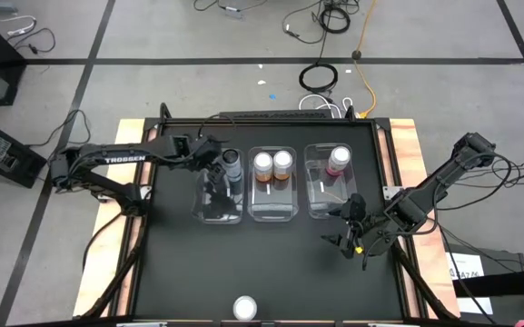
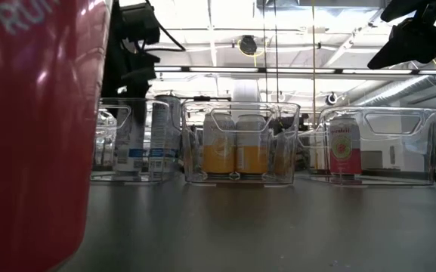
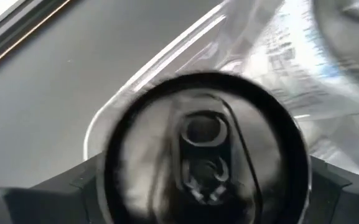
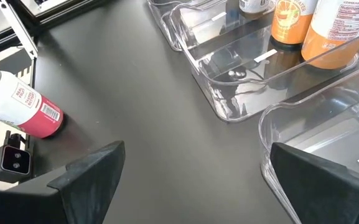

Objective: Sort soda cans
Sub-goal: Put the white soda can into the left transparent bin, then put the pink soda can into the right transparent bin

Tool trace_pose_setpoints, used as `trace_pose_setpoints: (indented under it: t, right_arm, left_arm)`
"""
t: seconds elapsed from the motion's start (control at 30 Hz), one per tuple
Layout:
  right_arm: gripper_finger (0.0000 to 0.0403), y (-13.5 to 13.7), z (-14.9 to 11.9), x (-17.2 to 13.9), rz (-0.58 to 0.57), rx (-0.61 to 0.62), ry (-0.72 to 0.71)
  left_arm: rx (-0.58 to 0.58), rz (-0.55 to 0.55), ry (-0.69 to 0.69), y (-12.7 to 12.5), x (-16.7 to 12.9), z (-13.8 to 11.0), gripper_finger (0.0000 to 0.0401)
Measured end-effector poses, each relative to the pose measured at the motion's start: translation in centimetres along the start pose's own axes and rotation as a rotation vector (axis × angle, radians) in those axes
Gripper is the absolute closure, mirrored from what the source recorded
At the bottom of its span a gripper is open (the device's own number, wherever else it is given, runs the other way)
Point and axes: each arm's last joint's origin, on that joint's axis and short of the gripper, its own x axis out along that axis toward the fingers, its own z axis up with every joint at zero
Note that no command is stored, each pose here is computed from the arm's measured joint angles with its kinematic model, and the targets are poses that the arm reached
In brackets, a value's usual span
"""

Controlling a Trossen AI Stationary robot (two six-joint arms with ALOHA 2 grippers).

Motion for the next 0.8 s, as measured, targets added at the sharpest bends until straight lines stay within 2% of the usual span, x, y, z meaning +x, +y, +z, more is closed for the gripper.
trace_pose_setpoints:
  t: [0.47,0.67,0.8]
  right_arm:
    - [0.0009,0.0,0.0,0.0,0.000,-0.002,0.000]
    - [0.0009,0.1,0.0,0.0,0.006,-0.008,-0.002]
    - [0.0009,0.1,0.0,0.0,0.006,-0.011,0.000]
  left_arm:
    - [-0.065,-0.141,-0.200,1.9,-6.0,-0.7,0.0063]
    - [-0.146,-0.319,-0.198,2.5,-8.5,-1.8,0.0063]
    - [-0.120,-0.396,-0.225,2.3,-9.9,-2.6,0.0063]
